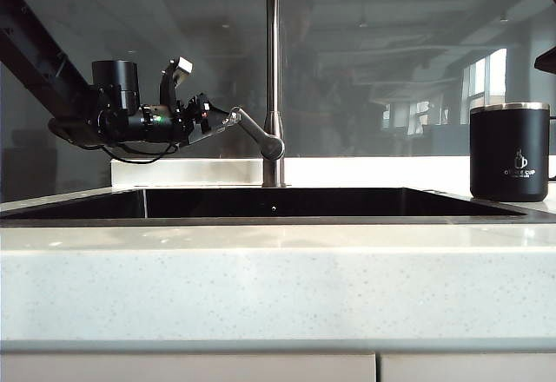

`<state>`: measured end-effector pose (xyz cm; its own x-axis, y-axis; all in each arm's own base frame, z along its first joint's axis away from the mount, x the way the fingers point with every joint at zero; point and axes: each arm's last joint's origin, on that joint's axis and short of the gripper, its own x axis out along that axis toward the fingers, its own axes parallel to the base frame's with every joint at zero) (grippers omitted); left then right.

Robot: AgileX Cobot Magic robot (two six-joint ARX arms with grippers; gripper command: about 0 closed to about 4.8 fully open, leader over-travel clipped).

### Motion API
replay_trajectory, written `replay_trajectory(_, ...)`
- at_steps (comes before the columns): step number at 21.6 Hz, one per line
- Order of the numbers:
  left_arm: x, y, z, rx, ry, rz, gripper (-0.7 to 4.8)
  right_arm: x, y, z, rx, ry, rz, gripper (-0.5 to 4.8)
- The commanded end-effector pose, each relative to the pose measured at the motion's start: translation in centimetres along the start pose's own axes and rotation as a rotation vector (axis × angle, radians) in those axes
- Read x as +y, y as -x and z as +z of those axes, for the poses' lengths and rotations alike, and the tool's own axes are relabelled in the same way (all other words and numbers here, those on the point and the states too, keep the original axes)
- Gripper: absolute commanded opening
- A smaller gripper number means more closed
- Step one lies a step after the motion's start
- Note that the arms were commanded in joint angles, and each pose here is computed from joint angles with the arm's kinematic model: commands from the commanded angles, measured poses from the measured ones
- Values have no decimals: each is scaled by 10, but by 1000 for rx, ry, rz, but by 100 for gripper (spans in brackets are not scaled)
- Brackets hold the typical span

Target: Pick up the mug next to the sink, go to the faucet to get some water, pour the water into the sink, and finally put the mug back to its place.

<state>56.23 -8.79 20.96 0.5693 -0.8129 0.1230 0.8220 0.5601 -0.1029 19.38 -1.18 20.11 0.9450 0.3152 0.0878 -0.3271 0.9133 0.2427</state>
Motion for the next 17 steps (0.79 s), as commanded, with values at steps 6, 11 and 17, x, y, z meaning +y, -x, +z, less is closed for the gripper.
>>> replay_trajectory(6,0,0,3,-10,-7,8,337,13,19,12,-36,12,-72,-6)
replay_trajectory(11,0,0,3,-10,-6,8,337,24,46,2,-82,58,-248,-6)
replay_trajectory(17,0,0,3,-10,-7,8,337,35,75,-18,-14,86,-402,-6)
